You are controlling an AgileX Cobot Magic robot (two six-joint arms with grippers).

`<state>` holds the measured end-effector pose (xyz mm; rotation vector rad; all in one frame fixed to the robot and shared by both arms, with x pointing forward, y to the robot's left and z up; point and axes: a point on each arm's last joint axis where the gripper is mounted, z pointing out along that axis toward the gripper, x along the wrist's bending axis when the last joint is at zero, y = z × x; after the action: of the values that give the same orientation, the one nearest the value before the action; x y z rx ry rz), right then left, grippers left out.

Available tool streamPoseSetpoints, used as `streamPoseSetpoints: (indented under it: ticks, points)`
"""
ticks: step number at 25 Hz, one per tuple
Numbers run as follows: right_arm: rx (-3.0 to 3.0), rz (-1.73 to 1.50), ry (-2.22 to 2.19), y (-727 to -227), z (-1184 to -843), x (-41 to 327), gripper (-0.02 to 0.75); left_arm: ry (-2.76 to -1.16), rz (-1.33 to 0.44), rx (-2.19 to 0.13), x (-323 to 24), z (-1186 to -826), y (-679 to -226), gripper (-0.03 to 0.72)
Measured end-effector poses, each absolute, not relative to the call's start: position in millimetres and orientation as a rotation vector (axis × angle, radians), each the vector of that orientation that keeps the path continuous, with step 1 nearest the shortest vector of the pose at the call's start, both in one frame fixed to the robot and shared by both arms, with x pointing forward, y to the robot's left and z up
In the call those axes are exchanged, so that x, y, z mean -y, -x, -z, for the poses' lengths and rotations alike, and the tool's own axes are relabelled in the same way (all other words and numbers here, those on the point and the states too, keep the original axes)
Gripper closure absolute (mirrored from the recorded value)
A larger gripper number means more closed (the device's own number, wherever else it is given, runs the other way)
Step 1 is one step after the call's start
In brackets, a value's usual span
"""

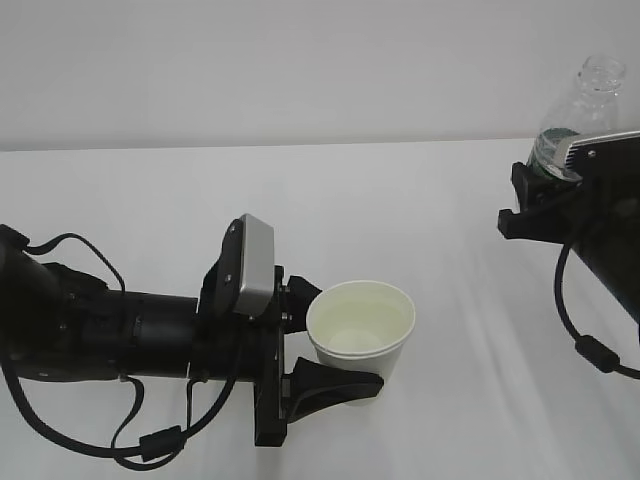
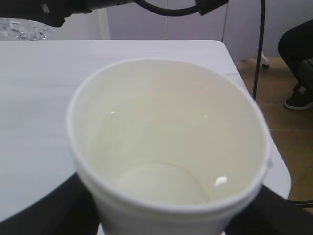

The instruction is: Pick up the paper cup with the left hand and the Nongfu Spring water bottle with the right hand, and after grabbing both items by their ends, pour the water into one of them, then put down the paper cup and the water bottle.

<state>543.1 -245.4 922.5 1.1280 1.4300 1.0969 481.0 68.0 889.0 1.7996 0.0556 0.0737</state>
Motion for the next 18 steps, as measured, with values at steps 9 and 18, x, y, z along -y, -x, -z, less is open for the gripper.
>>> streamPoseSetpoints:
  ticks: [9, 18]
  points:
    - [-1.492, -1.048, -1.169, -545, -893, 245, 0.318, -1.8, -0.074, -0.056, -68, -889, -481, 0.207]
    - [-1.51, -1.035, -1.183, -556, -878, 243, 0.318, -1.8, -0.074, -0.056, -68, -889, -481, 0.207]
